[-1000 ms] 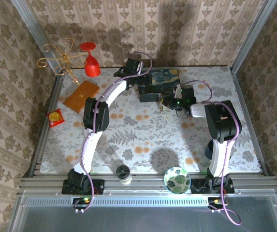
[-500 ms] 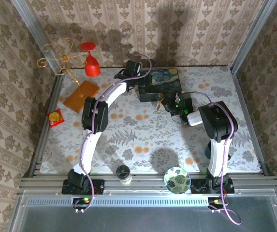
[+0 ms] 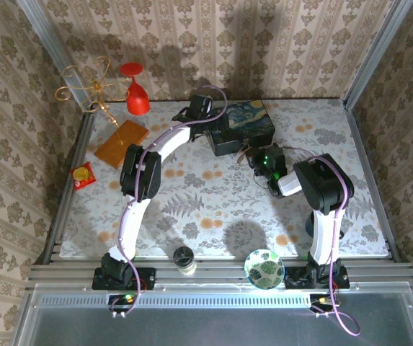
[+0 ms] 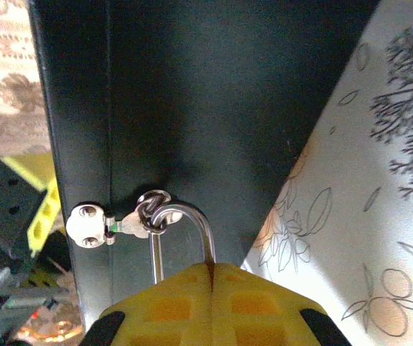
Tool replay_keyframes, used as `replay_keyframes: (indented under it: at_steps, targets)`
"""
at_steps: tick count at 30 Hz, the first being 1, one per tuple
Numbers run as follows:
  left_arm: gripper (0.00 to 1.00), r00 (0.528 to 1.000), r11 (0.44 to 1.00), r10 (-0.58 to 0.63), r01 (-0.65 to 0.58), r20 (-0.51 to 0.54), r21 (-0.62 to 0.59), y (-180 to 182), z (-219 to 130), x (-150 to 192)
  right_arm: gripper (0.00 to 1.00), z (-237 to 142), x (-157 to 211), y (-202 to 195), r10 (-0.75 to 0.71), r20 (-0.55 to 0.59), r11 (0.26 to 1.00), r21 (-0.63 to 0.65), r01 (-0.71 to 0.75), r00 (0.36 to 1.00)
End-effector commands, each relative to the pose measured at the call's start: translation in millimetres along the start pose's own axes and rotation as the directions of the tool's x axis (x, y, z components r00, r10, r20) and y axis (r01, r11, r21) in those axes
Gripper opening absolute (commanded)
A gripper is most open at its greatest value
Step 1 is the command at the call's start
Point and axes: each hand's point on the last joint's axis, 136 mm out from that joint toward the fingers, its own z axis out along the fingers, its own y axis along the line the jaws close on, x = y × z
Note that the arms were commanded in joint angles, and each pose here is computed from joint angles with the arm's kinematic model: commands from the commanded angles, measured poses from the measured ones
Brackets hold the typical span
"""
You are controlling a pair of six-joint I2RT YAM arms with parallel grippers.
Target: Unlock a padlock with a key
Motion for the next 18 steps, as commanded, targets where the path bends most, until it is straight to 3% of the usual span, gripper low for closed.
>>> replay_keyframes:
  at_steps: [1, 10, 18]
  targets:
    - [1.0, 0.991, 0.995, -0.023, 0.009, -0.133, -0.102, 23, -1, 45, 0.0, -9, -36, 18, 0.091, 0.183, 0.994, -0.072, -0.079, 0.979]
    - [1.0, 0.989, 0.993, -0.052, 0.037, -0.135, -0.109, 24, -1, 53, 0.0, -22, -59, 15, 0.165, 0.292, 0.985, -0.103, -0.14, 0.942]
    - [1.0, 0.989, 0.99, -0.07, 0.053, -0.13, -0.128, 32, -1, 52, 0.0, -32, -80, 18, 0.122, 0.34, 0.993, -0.044, -0.114, 0.932]
